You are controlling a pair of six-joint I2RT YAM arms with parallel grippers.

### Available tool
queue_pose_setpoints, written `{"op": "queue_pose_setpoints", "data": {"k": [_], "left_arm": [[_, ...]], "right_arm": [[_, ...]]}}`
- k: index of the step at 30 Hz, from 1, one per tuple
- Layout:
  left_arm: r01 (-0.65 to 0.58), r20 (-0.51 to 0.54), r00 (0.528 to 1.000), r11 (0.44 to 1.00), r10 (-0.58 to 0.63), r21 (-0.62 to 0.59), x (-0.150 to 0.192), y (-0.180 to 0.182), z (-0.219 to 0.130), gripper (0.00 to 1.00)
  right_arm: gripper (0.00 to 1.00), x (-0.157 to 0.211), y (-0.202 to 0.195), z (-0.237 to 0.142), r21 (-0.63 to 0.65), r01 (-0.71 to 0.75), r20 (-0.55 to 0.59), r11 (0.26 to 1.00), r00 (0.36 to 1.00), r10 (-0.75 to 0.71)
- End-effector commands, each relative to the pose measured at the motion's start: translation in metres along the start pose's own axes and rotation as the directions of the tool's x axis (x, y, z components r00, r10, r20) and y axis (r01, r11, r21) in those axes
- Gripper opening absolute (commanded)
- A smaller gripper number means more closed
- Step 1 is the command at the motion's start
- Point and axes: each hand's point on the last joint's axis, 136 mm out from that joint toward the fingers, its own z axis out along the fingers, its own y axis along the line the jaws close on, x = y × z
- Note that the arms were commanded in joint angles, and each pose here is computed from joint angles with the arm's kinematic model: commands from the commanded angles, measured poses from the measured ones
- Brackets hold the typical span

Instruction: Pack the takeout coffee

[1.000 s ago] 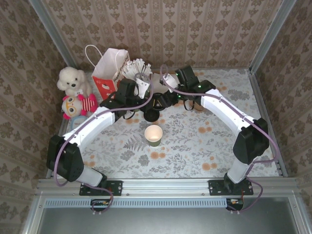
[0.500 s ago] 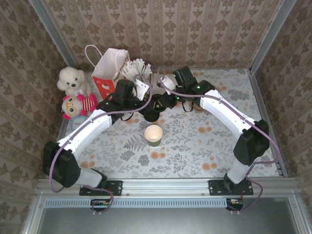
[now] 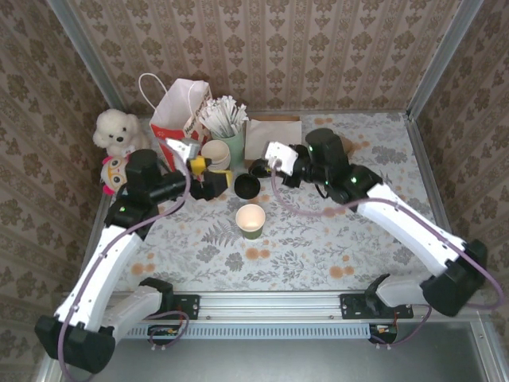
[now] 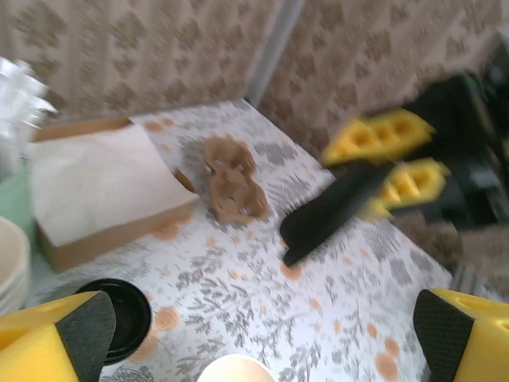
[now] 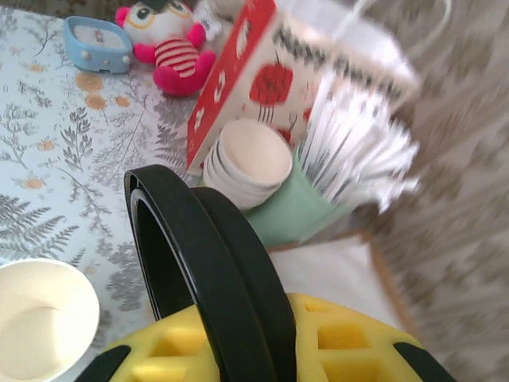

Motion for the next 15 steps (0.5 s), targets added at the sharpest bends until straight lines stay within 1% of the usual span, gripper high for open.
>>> {"op": "queue_pose_setpoints", "data": {"k": [1, 2, 3, 5, 7, 9, 12, 14, 15], "left_arm": [[0.038, 0.041, 0.999, 0.998, -0.036, -0.059, -0.021, -0.006, -0.019, 1.00], [0.055, 0.020, 0.998, 0.995, -0.053, -0.082, -0.022, -0.006, -0.022, 1.00], [0.061, -0.002, 0.998, 0.994, -0.061, -0.091, -0.025, -0.008, -0.025, 1.00], [0.075, -0.045, 0.996, 0.993, -0.079, -0.090, -0.029, -0.014, -0.027, 1.00], [0.081, -0.099, 0.991, 0.995, -0.087, -0.058, -0.032, -0.022, -0.027, 1.00], [0.064, -0.162, 0.985, 0.998, -0.060, 0.019, -0.032, -0.038, -0.026, 1.00], [-0.001, -0.230, 0.973, 0.998, 0.016, 0.069, -0.028, -0.046, -0.026, 1.00], [-0.061, -0.261, 0.961, 0.992, 0.087, 0.106, -0.025, -0.052, -0.025, 1.00], [-0.098, -0.267, 0.955, 0.986, 0.131, 0.133, -0.025, -0.057, -0.025, 1.00]], "right_arm": [[0.09, -0.057, -0.034, -0.028, 0.294, 0.456, 0.063, 0.840, 0.867, -0.494], [0.07, -0.066, -0.027, -0.034, 0.317, 0.553, 0.063, 0.771, 0.799, -0.599], [0.07, -0.073, -0.018, -0.038, 0.337, 0.642, 0.057, 0.688, 0.716, -0.696], [0.07, -0.087, -0.004, -0.041, 0.377, 0.761, 0.035, 0.528, 0.558, -0.829], [0.08, -0.098, 0.013, -0.041, 0.411, 0.817, 0.049, 0.403, 0.422, -0.905], [0.08, -0.104, 0.030, -0.040, 0.451, 0.848, 0.063, 0.278, 0.280, -0.958], [0.08, -0.111, 0.047, -0.039, 0.509, 0.850, 0.067, 0.138, 0.120, -0.990], [0.10, -0.115, 0.059, -0.041, 0.542, 0.837, 0.086, 0.072, 0.030, -0.996], [0.11, -0.117, 0.065, -0.044, 0.550, 0.834, 0.103, 0.053, -0.005, -0.995]]}}
